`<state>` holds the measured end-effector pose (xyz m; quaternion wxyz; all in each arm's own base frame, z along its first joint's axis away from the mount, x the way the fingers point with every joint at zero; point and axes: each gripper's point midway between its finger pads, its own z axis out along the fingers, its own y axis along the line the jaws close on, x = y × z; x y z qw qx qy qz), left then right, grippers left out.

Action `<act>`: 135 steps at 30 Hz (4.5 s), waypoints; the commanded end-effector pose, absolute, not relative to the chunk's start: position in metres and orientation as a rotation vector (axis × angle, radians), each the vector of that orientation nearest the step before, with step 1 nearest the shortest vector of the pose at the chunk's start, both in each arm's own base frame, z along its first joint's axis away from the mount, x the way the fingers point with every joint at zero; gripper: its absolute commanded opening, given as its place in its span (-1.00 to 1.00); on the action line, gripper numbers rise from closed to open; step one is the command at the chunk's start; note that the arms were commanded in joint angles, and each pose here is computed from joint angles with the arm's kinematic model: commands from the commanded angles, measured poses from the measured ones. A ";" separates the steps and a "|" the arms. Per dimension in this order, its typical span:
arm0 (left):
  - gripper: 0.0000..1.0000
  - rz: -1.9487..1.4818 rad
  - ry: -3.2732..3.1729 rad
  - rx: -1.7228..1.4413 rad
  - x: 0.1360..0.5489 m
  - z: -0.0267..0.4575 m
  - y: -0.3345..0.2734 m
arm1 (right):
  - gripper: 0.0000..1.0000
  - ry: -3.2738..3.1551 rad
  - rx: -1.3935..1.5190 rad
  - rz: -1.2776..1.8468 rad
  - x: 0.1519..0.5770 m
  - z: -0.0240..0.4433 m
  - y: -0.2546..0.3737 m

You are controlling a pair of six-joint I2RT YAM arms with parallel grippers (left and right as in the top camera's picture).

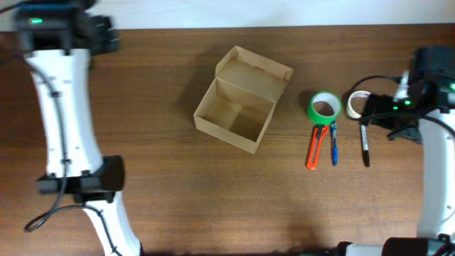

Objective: Pack container
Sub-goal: 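Release the box and retract the left arm to the side, then grasp the green tape roll with the right gripper, then carry the green tape with the right gripper and lower into box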

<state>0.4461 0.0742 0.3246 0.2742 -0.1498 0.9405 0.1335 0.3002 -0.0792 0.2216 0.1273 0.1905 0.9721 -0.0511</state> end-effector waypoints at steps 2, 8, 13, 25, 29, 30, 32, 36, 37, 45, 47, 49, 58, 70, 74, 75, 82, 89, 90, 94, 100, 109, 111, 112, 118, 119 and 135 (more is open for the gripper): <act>0.89 0.393 2.678 -0.537 0.424 0.284 0.128 | 0.96 2.828 0.363 -0.171 0.309 0.235 -0.043; 1.00 0.420 2.833 -0.668 0.401 0.235 0.162 | 0.30 2.765 0.251 -0.136 0.335 0.236 -0.014; 1.00 0.427 2.910 -0.718 0.389 0.209 0.173 | 0.16 2.752 0.267 -0.099 0.370 0.214 -0.010; 1.00 0.428 2.953 -0.724 0.383 0.197 0.173 | 0.25 2.997 0.444 -0.037 0.405 0.089 -0.033; 1.00 0.428 2.954 -0.724 0.383 0.197 0.173 | 0.26 2.987 0.506 0.002 0.410 0.079 -0.046; 1.00 0.428 2.954 -0.724 0.383 0.197 0.173 | 0.26 2.978 0.518 0.005 0.411 0.079 -0.049; 1.00 0.428 2.953 -0.724 0.383 0.197 0.173 | 0.26 2.963 0.536 0.003 0.413 0.080 -0.055; 1.00 0.428 2.953 -0.724 0.383 0.197 0.173 | 0.25 2.946 0.546 0.004 0.418 0.078 -0.059; 1.00 0.428 2.953 -0.724 0.383 0.197 0.173 | 0.25 2.943 0.551 0.003 0.419 0.077 -0.060; 1.00 0.428 2.953 -0.724 0.383 0.197 0.173 | 0.15 2.954 0.661 0.002 0.425 0.049 -0.061; 1.00 0.428 2.954 -0.724 0.383 0.197 0.173 | 0.15 2.971 0.669 0.001 0.424 0.040 -0.060; 1.00 0.428 2.954 -0.724 0.383 0.197 0.173 | 0.13 2.988 0.674 0.000 0.422 0.033 -0.060; 1.00 0.428 2.954 -0.724 0.383 0.197 0.173 | -0.93 2.998 0.680 0.004 0.423 0.026 -0.059; 1.00 0.428 2.953 -0.724 0.383 0.197 0.173 | -0.93 2.870 0.543 0.056 0.445 0.125 -0.057; 1.00 0.428 2.954 -0.724 0.383 0.197 0.173 | -0.93 2.754 0.478 0.070 0.447 0.207 -0.049; 1.00 0.428 2.953 -0.724 0.383 0.197 0.173 | -0.93 2.737 0.437 0.084 0.446 0.222 -0.044; 1.00 0.428 2.953 -0.724 0.383 0.197 0.173 | -0.92 2.646 0.023 0.098 0.426 0.301 0.025; 1.00 0.428 2.954 -0.724 0.383 0.197 0.173 | -0.93 2.560 -0.344 0.021 0.414 0.317 0.123; 1.00 0.428 2.953 -0.724 0.383 0.197 0.173 | -0.93 2.545 -0.376 -0.003 0.415 0.316 0.134; 1.00 0.428 2.953 -0.724 0.383 0.197 0.173 | -0.93 2.510 -0.486 -0.031 0.422 0.303 0.177; 1.00 0.428 2.954 -0.724 0.383 0.197 0.173 | -0.93 2.564 -0.549 -0.036 0.443 0.253 0.209; 1.00 0.428 2.954 -0.724 0.383 0.197 0.173 | -0.93 2.676 -0.623 0.100 0.463 0.174 0.245; 1.00 0.428 2.953 -0.724 0.383 0.197 0.173 | -0.93 2.700 -0.631 0.116 0.464 0.162 0.249; 1.00 0.428 2.953 -0.724 0.383 0.197 0.173 | -0.93 2.712 -0.632 0.125 0.463 0.157 0.250; 1.00 0.428 2.953 -0.724 0.383 0.197 0.173 | -0.93 2.772 -0.645 0.155 0.459 0.134 0.255; 1.00 0.428 2.954 -0.724 0.383 0.197 0.173 | -0.93 2.785 -0.641 0.153 0.457 0.132 0.254; 1.00 0.428 2.953 -0.724 0.383 0.197 0.173 | -0.93 2.875 -0.633 0.051 0.448 0.091 0.238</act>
